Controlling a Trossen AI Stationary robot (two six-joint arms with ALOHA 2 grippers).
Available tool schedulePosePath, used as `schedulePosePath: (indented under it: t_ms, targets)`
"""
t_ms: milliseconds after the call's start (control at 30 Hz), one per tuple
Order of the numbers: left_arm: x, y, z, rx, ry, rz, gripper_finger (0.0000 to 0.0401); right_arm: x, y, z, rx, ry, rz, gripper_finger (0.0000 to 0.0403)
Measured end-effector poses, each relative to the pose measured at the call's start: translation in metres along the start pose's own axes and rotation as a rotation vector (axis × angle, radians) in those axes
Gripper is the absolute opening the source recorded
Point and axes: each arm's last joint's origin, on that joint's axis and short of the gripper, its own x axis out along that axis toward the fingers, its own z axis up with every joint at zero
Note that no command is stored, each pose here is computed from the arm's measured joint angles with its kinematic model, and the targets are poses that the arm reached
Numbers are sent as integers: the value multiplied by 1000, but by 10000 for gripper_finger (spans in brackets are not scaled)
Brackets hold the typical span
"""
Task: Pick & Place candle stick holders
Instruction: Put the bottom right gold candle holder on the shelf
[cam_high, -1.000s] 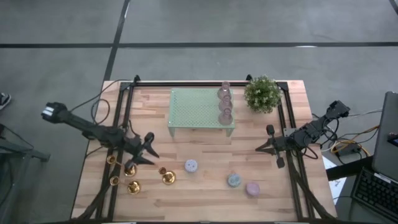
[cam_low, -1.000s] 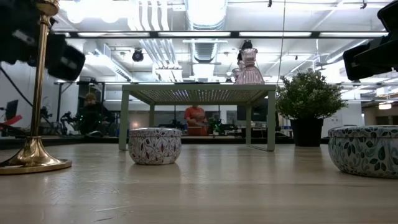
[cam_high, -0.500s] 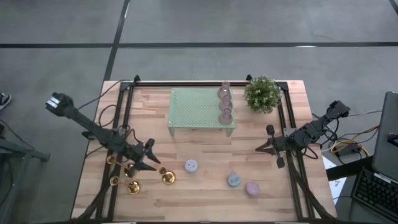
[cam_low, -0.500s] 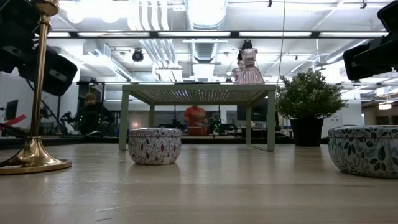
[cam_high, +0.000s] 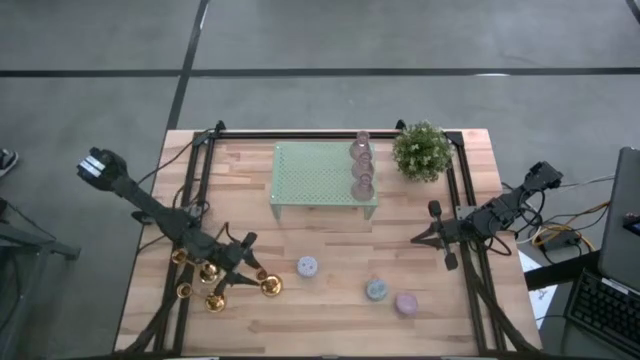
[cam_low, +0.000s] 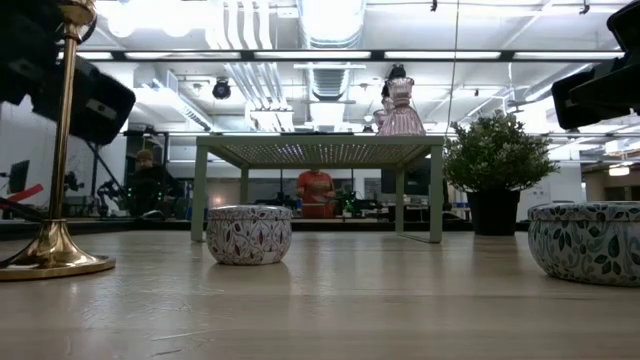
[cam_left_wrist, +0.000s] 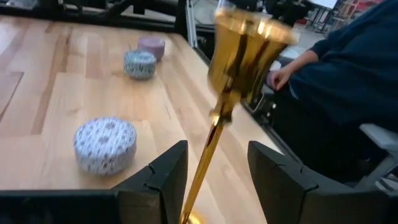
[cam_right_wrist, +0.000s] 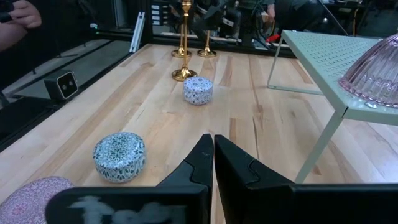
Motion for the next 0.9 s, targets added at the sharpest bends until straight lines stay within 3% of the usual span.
schedulePosePath:
  t_ms: [467,833,900]
  targets:
    - [22,-7,14,28,11,3,159,0,0,0,1,0,0,8]
    - [23,-7,14,53,11,8,26,0,0,0,-1,0,0,8]
    - [23,-7,14,62,14,7,18,0,0,0,-1,0,0,8]
